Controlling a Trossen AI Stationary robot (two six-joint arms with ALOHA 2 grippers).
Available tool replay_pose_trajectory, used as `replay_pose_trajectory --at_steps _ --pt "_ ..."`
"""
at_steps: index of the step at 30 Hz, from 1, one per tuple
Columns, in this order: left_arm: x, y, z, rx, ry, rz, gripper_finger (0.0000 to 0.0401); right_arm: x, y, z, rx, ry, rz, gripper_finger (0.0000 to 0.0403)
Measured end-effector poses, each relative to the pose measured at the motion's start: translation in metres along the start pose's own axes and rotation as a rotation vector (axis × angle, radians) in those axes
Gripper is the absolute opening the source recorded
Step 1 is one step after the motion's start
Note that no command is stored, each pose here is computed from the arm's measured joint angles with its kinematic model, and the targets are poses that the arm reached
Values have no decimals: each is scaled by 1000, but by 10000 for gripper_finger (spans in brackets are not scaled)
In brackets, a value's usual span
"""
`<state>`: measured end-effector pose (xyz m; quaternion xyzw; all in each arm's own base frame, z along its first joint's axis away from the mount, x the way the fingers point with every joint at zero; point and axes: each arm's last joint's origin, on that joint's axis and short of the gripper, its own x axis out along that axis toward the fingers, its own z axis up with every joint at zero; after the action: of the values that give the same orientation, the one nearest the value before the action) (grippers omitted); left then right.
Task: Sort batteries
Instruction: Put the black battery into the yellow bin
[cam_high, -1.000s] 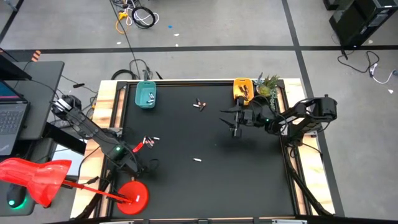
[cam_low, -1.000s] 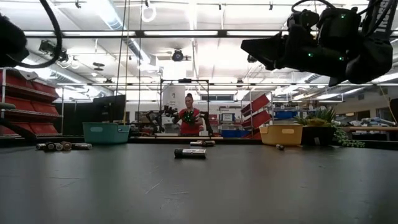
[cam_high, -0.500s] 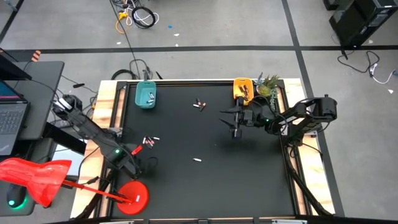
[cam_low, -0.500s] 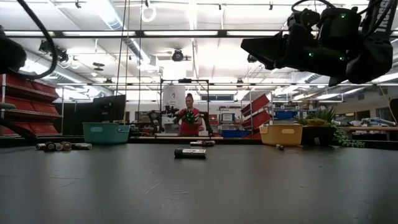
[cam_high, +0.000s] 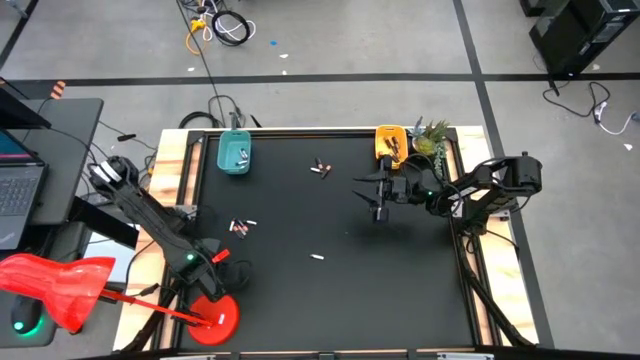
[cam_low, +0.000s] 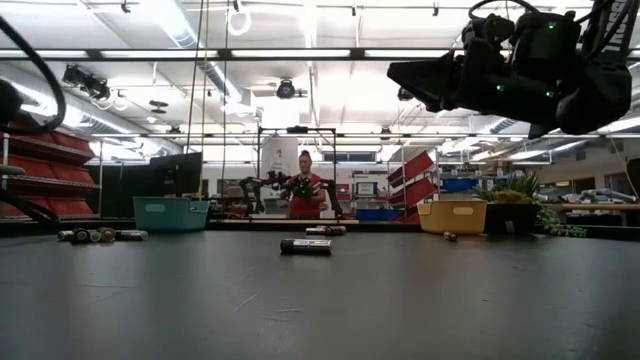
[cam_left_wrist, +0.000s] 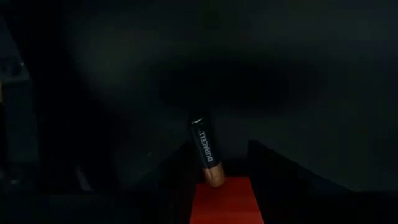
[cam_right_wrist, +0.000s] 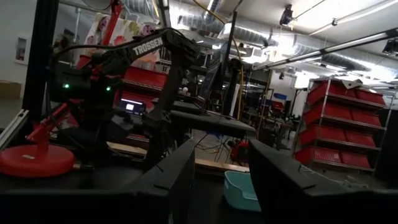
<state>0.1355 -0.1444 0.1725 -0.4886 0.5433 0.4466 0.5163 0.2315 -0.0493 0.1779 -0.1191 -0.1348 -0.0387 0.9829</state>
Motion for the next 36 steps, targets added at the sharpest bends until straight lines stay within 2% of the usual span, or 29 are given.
replay_pose_trajectory --at_steps 5,15,27,31,36 --pt "4 1 -4 -5 28 46 147 0 0 0 3 0 0 158" --pt "4 0 -5 -8 51 39 147 0 0 0 4 0 0 158" --pt "25 7 1 -2 65 15 145 0 0 0 4 0 0 158" --pt "26 7 1 24 62 1 116 0 0 0 4 0 0 158" --pt "26 6 2 100 42 -15 34 0 0 0 4 0 0 158"
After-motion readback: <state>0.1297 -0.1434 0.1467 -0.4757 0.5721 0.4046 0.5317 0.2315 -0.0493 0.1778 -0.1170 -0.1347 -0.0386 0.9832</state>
